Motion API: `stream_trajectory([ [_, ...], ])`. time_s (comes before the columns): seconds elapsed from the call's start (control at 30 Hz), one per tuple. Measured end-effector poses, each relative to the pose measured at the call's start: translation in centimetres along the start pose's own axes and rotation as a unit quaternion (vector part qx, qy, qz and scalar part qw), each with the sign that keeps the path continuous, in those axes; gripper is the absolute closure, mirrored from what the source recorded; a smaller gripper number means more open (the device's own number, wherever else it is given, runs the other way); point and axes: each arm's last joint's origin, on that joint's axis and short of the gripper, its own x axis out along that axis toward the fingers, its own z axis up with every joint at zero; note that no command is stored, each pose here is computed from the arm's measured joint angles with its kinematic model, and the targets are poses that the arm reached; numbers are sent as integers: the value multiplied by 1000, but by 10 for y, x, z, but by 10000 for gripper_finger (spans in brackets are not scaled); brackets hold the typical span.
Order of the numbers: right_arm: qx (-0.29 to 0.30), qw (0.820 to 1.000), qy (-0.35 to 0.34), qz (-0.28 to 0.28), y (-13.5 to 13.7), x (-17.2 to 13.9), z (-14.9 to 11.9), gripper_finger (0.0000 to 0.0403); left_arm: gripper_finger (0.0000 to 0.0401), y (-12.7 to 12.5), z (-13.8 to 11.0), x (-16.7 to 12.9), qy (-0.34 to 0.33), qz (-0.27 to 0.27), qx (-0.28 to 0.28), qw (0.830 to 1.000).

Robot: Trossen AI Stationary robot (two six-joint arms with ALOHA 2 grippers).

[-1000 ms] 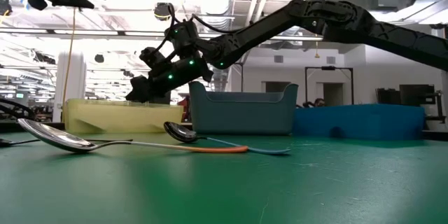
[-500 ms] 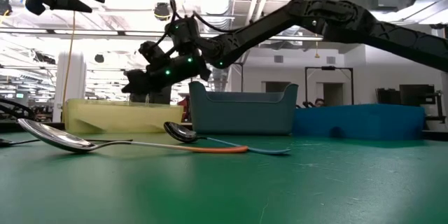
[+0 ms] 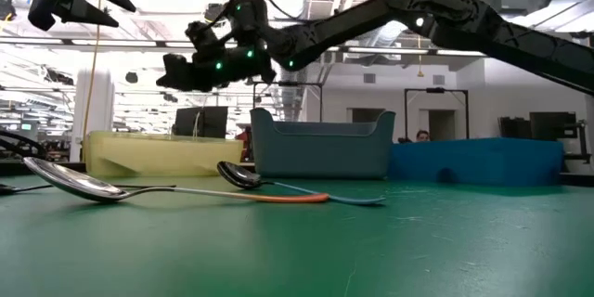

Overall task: Sort silverware by color (type)
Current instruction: Put the black spoon into the light blue bin

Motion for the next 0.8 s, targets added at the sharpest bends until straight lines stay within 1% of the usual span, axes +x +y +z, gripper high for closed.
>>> stream_trajectory([
  [0.07, 0, 1000, 1, 0, -2, -4, 11, 275, 186, 0, 0, 0, 3, -2, -5, 1000],
  [0.17, 0, 1000, -19, -4, -4, -6, 23, 275, 186, -1, 0, 0, 10, -5, -11, 1000],
  [0.2, 0, 1000, -14, -3, -6, -8, 27, 275, 186, -1, 0, 0, 11, -7, -13, 1000],
  [0.23, 0, 1000, -10, -3, -7, -10, 29, 275, 186, -1, 0, 0, 12, -8, -15, 1000],
  [0.3, -1, 1000, -22, -5, -7, -12, 36, 275, 186, -2, 0, 0, 12, -9, -22, 1000],
  [0.4, -3, 1000, -24, -6, -12, -20, 56, 275, 186, -3, 0, 0, 12, -12, -39, 999],
  [0.47, -14, 999, -41, -13, -15, -24, 69, 275, 186, -5, 2, 0, 12, -18, -48, 999],
  [0.53, -17, 999, -31, -14, -21, -33, 83, 275, 186, -10, 4, 0, 10, -29, -57, 998],
  [0.63, -25, 998, -44, -27, -26, -41, 100, 275, 186, -17, 9, -1, 1, -48, -71, 996],
  [0.7, -26, 999, -31, -26, -32, -51, 114, 275, 186, -23, 14, -2, -5, -65, -75, 995],
  [0.77, -27, 998, -52, -33, -37, -58, 129, 275, 186, -30, 20, -3, -11, -87, -77, 993],
  [0.8, -22, 998, -49, -34, -41, -65, 138, 275, 186, -33, 23, -3, -16, -99, -76, 992],
])
